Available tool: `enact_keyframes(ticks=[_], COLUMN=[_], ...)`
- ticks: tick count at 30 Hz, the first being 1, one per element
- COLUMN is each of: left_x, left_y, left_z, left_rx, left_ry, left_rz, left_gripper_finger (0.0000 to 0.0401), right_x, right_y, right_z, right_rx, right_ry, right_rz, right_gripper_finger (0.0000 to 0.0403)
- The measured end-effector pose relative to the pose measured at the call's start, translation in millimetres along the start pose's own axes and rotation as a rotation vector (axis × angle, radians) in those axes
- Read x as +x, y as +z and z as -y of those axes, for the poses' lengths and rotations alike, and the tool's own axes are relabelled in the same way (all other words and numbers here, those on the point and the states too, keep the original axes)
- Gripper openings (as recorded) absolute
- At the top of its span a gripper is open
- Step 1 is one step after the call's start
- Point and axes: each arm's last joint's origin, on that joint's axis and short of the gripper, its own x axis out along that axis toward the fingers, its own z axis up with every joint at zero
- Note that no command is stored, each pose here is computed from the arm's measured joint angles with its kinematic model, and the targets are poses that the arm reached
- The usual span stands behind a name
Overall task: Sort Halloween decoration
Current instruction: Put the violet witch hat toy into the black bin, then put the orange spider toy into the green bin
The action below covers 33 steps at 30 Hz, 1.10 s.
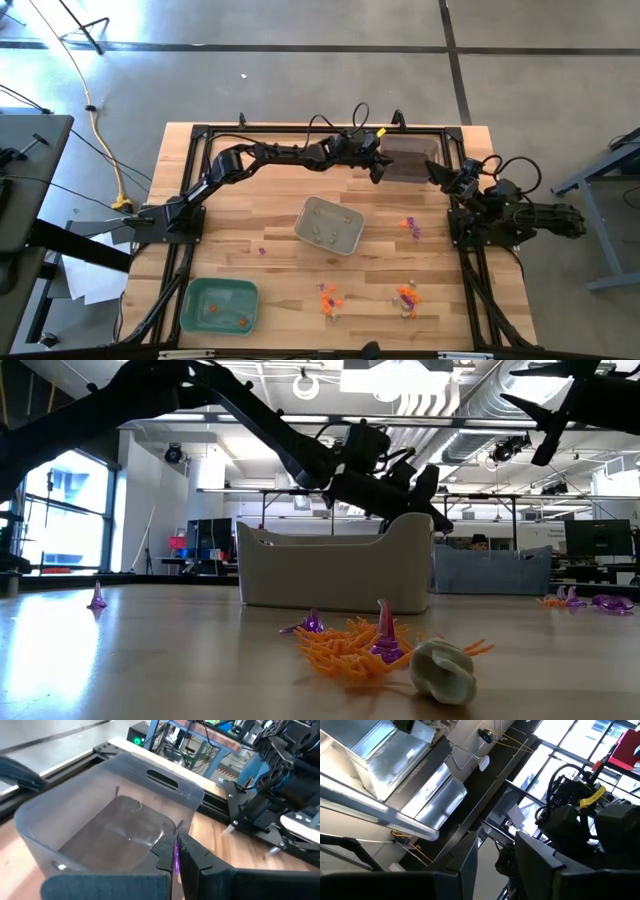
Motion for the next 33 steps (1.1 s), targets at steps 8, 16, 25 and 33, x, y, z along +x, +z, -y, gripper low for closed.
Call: enact_keyframes(ticks=[8, 16, 25, 33], left_x=[0, -2, -11, -47], left_y=[1, 4, 31, 72], left_z=[-5, -12, 8, 22], left_rx=[0.133, 0.144, 0.037, 0.099], left_ry=[0.116, 0.141, -0.123, -0.151], left_rz=[0.024, 0.03, 0.087, -0.014], left_gripper_finger=[0.0035, 0.0094, 0.0099, 0.0097], right_x=[0, 0, 0, 21], right_y=[0, 0, -7, 1], right_z=[0, 0, 9, -15], right_rx=[0.0, 0.0, 0.046, -0.137], right_ry=[0.0, 0.0, -0.088, -0.227], right_rz=[0.0, 0.0, -0.07, -0.239], right_gripper_finger=[0.0126, 0.0126, 0.0126, 0.0126])
